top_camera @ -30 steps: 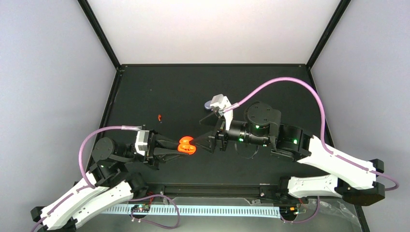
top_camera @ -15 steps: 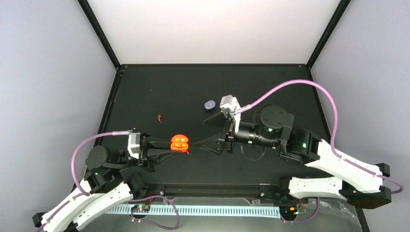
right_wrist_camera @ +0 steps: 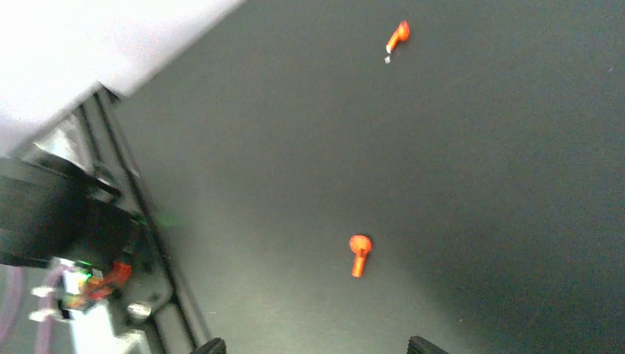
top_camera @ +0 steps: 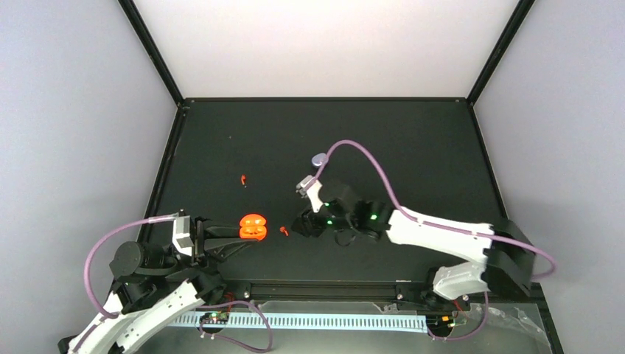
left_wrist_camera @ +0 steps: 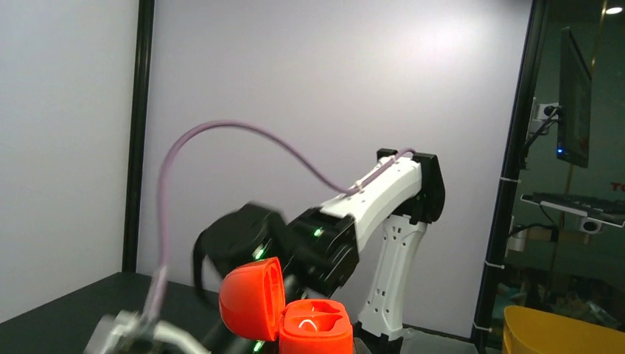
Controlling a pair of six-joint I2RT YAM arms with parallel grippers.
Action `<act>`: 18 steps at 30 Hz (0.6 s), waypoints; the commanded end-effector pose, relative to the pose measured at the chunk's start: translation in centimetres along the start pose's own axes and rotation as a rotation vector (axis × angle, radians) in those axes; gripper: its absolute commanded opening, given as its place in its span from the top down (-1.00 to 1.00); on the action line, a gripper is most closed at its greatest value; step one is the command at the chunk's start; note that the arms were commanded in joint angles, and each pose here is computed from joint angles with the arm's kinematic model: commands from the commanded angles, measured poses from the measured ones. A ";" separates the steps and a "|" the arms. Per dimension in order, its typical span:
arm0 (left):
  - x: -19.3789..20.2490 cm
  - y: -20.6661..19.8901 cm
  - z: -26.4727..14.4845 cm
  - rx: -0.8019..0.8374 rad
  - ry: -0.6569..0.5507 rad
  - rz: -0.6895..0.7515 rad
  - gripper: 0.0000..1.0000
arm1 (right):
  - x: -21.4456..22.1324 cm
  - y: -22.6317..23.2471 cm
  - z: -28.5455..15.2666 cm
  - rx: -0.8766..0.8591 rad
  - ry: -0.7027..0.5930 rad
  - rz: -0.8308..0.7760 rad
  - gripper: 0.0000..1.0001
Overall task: Insert the wireless bluetooth earbuds into the charging case
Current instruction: Pick up the earbud from the center of the board.
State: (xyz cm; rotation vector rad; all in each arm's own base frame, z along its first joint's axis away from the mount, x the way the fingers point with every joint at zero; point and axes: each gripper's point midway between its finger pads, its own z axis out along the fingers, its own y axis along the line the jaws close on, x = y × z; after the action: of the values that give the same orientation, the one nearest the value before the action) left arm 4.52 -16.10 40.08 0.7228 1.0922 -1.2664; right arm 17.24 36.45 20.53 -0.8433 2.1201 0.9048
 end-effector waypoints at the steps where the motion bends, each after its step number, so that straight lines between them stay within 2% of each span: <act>1: 0.5 0.2 -0.8 -0.034 0.033 -0.025 0.97 | 0.4 -1.1 4.5 0.034 0.002 0.029 -0.16; 7: 1.1 0.2 -1.1 -0.034 0.050 -0.028 0.97 | 2.6 -2.2 9.9 0.063 0.116 0.040 0.07; 18: 1.9 0.4 -1.6 -0.049 0.063 -0.022 0.97 | 4.8 -3.9 14.5 0.145 0.261 -0.008 0.12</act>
State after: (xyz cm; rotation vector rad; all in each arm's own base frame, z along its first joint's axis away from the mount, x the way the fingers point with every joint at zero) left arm 4.41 -15.61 38.00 0.7266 1.1741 -1.2526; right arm 21.59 44.57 9.33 -0.9111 2.3351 0.7446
